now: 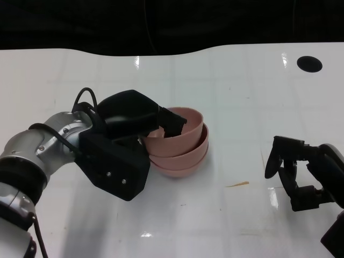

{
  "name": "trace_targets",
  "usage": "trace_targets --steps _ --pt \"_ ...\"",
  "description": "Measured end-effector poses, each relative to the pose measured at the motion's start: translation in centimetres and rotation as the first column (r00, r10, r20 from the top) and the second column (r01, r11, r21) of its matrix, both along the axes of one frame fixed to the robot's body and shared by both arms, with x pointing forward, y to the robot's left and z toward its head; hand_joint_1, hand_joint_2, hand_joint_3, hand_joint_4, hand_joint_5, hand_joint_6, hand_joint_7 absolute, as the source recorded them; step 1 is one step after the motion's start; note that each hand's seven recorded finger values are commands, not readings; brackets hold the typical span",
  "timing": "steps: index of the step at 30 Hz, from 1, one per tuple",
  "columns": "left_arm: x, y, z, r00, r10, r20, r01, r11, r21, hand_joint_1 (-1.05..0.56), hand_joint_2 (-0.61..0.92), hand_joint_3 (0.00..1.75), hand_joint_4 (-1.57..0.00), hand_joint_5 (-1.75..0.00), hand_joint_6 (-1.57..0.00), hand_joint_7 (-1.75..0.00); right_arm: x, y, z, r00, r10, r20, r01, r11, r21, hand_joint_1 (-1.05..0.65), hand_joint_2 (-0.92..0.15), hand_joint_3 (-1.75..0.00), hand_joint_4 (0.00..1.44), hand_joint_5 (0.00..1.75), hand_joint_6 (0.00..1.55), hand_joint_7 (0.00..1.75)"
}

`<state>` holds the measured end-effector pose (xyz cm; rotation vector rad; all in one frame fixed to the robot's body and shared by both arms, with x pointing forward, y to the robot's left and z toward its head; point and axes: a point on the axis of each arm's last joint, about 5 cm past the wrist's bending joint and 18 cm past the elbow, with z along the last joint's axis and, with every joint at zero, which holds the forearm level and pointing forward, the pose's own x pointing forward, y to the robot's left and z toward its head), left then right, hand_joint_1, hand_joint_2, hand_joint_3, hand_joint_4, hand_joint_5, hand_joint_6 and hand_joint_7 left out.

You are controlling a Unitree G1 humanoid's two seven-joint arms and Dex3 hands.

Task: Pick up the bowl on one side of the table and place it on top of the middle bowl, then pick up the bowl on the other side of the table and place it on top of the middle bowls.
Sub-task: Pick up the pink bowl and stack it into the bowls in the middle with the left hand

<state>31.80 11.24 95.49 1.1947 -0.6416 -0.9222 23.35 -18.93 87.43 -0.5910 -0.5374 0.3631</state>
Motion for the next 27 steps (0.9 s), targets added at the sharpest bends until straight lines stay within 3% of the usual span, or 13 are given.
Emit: trace_targets --steps 4,7,8,13,16,18,20,21,27 --pt "0.0 -0.04 0.0 1.0 0.0 0.009 0.0 1.0 -0.004 0.03 0.9 0.0 -0.68 -1.75 -0.74 -1.35 0.0 0.0 0.0 1.0 0.0 0.0 0.0 1.0 0.0 -0.03 -0.38 -1.51 0.91 1.75 0.68 1.71" --pt "-0.01 -0.08 -0.03 1.0 -0.001 0.008 0.001 1.0 0.0 0.04 0.9 0.0 -0.67 -1.75 -0.71 -1.41 0.0 0.0 0.0 1.0 -0.001 0.001 0.001 1.0 0.0 -0.02 -0.38 -1.51 0.91 1.75 0.68 1.71" --pt "-0.01 -0.09 -0.04 1.0 -0.001 0.008 0.001 1.0 0.001 0.04 0.9 0.0 -0.68 -1.75 -0.77 -1.24 0.0 0.0 -0.01 1.0 -0.002 0.002 0.002 1.0 0.0 -0.02 -0.38 -1.51 0.91 1.75 0.68 1.71" --pt "0.0 -0.13 0.02 1.0 -0.004 0.01 0.004 1.0 0.002 0.02 0.9 0.0 -0.71 -1.71 -0.91 -0.86 0.0 0.0 -0.01 1.0 -0.003 0.002 0.003 1.0 0.001 -0.02 -0.38 -1.51 0.91 1.75 0.68 1.71" --pt "0.04 -0.17 0.12 1.0 -0.005 0.013 0.005 1.0 0.002 0.01 0.9 0.0 -0.71 -1.7 -0.94 -0.79 0.0 0.0 -0.01 1.0 -0.003 0.002 0.003 1.0 0.001 -0.02 -0.38 -1.52 0.91 1.75 0.67 1.71" --pt "0.04 -0.24 0.13 1.0 -0.007 0.013 0.007 1.0 0.001 -0.02 0.92 0.03 -0.72 -1.7 -0.88 -0.97 0.0 0.0 -0.01 1.0 -0.003 0.002 0.003 1.0 0.001 -0.02 -0.38 -1.52 0.91 1.75 0.67 1.72" --pt "0.03 -0.34 0.11 1.0 -0.01 0.012 0.01 1.0 -0.001 -0.02 0.92 0.03 -0.73 -1.7 -0.86 -1.01 -0.01 -0.01 -0.04 1.0 -0.004 0.0 0.004 1.0 0.002 -0.02 -0.38 -1.52 0.91 1.75 0.67 1.72" --pt "0.02 -0.38 0.1 1.0 -0.011 0.012 0.011 1.0 -0.001 -0.03 0.92 0.04 -0.81 -1.53 -0.89 -0.86 -0.01 -0.02 -0.04 1.0 -0.004 0.0 0.004 1.0 0.002 -0.02 -0.38 -1.52 0.91 1.75 0.67 1.72" --pt "-0.01 -0.74 0.09 1.0 -0.019 0.009 0.019 1.0 -0.006 -0.06 0.92 0.09 -0.91 -1.23 -1.07 -0.37 -0.01 -0.02 -0.04 1.0 -0.004 -0.001 0.004 1.0 0.002 -0.02 -0.38 -1.51 0.9 1.75 0.67 1.72"
